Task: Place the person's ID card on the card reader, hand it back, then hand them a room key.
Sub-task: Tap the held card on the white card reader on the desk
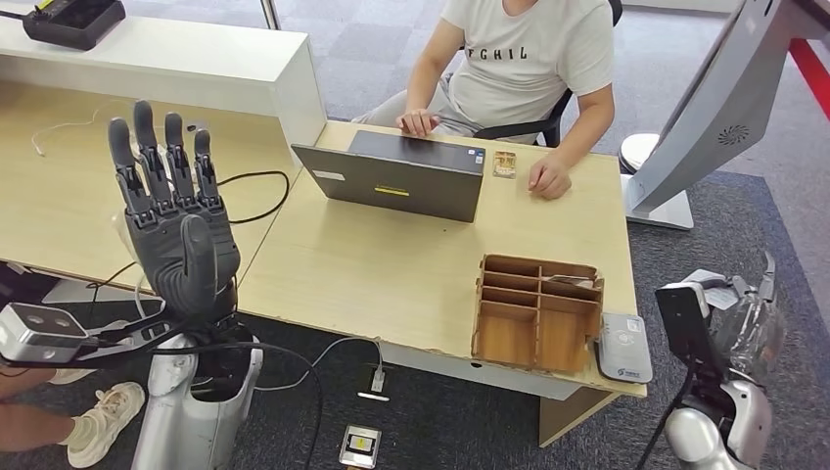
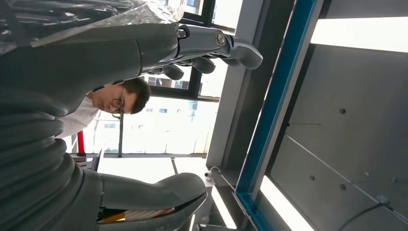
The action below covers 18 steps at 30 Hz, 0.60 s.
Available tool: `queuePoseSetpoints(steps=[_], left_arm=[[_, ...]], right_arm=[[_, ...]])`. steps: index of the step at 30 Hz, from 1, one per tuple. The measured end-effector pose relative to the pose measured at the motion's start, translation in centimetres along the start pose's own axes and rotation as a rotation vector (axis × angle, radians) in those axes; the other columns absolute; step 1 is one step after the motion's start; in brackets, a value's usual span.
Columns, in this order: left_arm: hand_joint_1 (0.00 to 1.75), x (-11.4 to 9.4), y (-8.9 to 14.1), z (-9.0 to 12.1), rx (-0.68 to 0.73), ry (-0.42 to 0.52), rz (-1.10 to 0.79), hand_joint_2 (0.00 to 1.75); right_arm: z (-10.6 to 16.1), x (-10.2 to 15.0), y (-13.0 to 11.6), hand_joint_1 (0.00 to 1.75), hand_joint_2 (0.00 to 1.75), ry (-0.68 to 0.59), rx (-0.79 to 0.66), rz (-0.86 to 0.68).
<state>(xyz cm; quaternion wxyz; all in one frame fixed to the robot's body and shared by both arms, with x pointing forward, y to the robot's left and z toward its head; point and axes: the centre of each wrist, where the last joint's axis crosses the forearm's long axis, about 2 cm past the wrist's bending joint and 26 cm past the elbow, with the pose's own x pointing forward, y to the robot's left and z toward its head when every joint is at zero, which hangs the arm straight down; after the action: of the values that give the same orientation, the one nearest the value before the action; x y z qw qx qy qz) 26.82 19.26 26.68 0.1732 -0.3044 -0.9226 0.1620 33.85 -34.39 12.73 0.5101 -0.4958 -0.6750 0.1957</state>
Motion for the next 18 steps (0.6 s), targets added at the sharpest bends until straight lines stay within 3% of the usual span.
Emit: queuePoseSetpoints(steps=[18], left_arm=[[0.00,0.1,-0.4,-0.2,-0.041,-0.005,0.012,1.75]], right_arm=[[3.6,-1.8,1.4,1.75,1.75,0.106,0.074,-0.027]])
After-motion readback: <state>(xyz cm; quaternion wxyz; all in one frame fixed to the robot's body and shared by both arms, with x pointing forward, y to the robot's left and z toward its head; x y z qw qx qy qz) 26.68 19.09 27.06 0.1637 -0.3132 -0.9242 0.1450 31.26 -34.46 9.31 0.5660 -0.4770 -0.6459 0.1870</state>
